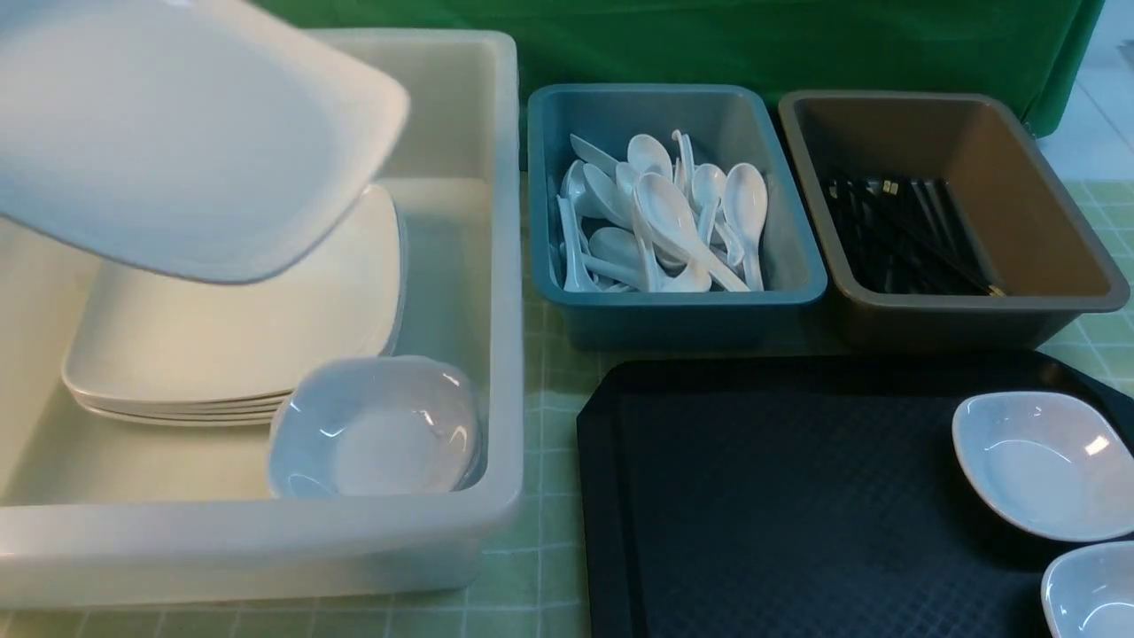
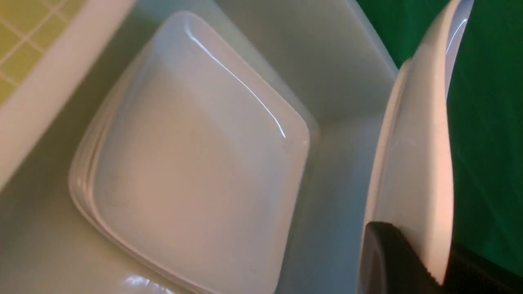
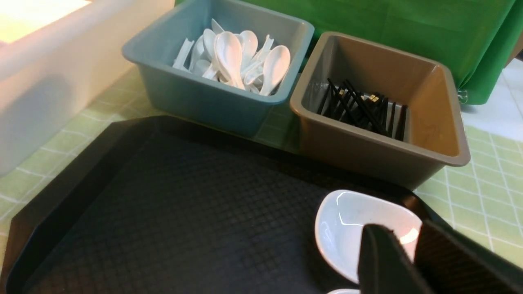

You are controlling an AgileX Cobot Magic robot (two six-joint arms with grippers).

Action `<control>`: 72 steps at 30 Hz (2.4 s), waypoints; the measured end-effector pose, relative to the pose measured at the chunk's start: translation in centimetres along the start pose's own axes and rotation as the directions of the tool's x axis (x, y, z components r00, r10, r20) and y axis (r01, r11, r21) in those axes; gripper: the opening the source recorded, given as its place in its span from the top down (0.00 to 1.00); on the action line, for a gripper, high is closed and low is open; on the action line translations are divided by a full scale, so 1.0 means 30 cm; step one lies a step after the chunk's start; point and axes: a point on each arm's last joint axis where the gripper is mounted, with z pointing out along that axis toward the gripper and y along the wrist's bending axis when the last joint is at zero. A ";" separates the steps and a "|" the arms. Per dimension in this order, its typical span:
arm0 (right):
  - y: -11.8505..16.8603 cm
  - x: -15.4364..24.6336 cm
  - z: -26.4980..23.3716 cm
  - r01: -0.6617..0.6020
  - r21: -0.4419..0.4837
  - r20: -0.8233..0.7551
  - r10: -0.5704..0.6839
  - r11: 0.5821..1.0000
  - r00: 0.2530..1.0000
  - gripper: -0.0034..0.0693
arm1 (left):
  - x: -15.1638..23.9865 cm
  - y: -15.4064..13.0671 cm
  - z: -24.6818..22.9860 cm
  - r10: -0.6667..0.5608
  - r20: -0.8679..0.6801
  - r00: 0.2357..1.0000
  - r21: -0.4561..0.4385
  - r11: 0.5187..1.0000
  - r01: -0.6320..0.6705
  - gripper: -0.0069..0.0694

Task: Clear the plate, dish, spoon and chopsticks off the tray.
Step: Use the left arm to put the plate into the large storage box on the left

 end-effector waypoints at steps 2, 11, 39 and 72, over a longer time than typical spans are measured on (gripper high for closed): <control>0.000 0.000 0.000 0.000 0.000 0.000 0.000 1.000 1.000 0.78 | 0.032 0.092 0.052 -0.114 0.035 0.993 -0.020 0.993 0.115 0.90; 0.000 0.000 0.000 0.000 0.000 0.000 0.000 1.000 1.000 0.78 | 0.160 0.275 0.148 -0.232 0.070 0.970 -0.034 0.971 0.235 0.90; 0.000 0.000 0.000 0.000 0.000 0.000 0.000 1.000 1.000 0.78 | 0.221 0.178 0.257 0.003 0.216 0.976 -0.118 0.993 0.023 0.90; 0.000 -0.002 0.000 0.000 0.001 0.007 0.000 1.000 1.000 0.78 | 0.220 0.171 0.375 0.206 -0.145 0.968 -0.139 0.964 -0.226 0.16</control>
